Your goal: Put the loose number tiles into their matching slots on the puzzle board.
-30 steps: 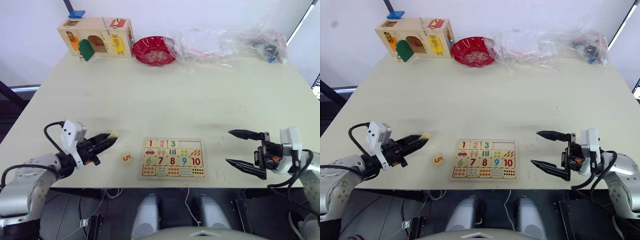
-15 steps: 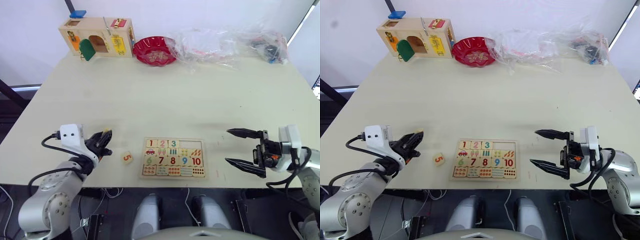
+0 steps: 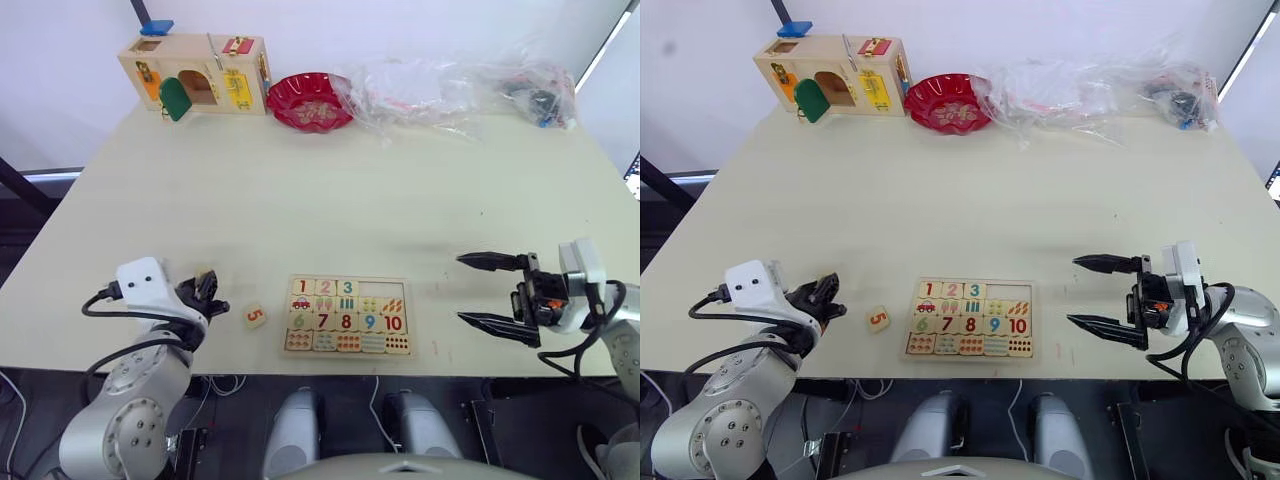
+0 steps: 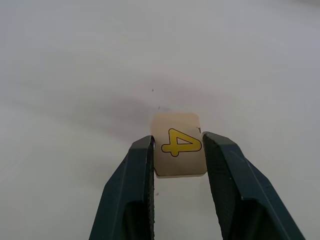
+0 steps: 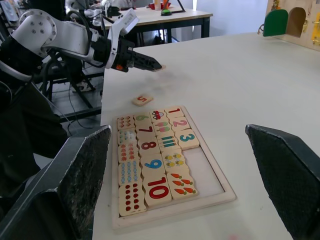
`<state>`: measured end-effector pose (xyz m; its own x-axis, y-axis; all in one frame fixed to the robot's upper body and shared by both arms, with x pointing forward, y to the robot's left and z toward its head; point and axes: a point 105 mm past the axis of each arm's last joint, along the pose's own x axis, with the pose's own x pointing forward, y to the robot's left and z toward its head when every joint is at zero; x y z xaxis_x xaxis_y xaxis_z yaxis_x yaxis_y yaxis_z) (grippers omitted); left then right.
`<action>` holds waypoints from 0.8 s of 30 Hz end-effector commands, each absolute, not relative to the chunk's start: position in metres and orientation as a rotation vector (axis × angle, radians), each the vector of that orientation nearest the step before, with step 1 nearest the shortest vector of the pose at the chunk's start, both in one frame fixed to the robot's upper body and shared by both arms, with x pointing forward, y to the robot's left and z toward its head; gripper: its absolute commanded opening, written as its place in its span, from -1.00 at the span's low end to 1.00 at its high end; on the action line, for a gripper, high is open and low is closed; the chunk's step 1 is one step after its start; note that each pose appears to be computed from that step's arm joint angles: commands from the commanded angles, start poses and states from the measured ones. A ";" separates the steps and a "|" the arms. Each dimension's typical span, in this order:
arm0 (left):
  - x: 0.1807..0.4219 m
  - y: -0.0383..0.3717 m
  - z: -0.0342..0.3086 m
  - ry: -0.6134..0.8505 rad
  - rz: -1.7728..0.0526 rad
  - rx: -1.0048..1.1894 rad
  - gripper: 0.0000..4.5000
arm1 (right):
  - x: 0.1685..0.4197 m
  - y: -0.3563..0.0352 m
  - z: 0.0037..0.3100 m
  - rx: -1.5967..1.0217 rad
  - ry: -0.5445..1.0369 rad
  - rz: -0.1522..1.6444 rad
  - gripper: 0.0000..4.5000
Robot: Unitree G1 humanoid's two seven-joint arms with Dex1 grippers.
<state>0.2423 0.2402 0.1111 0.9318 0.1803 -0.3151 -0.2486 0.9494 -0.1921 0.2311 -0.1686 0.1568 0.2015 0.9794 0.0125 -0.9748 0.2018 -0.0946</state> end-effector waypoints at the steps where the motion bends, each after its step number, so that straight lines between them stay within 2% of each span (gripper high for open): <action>1: 0.236 0.242 0.123 0.250 0.266 -0.223 -0.57 | 0.230 -0.167 0.165 -0.080 -0.099 1.391 1.00; 11: 0.237 0.238 0.121 0.249 0.247 -0.243 -0.57 | 0.231 -0.167 0.167 -0.077 -0.094 1.401 1.00; 24: 0.237 0.252 0.126 0.215 0.447 -0.256 -0.57 | 0.228 -0.166 0.166 -0.064 -0.071 1.422 1.00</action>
<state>0.2391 0.2509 0.1087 0.8731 0.3600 -0.3289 -0.4373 0.8765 -0.2014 0.2320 -0.1680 0.1568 0.1773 0.9842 0.0024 -0.9827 0.1772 -0.0545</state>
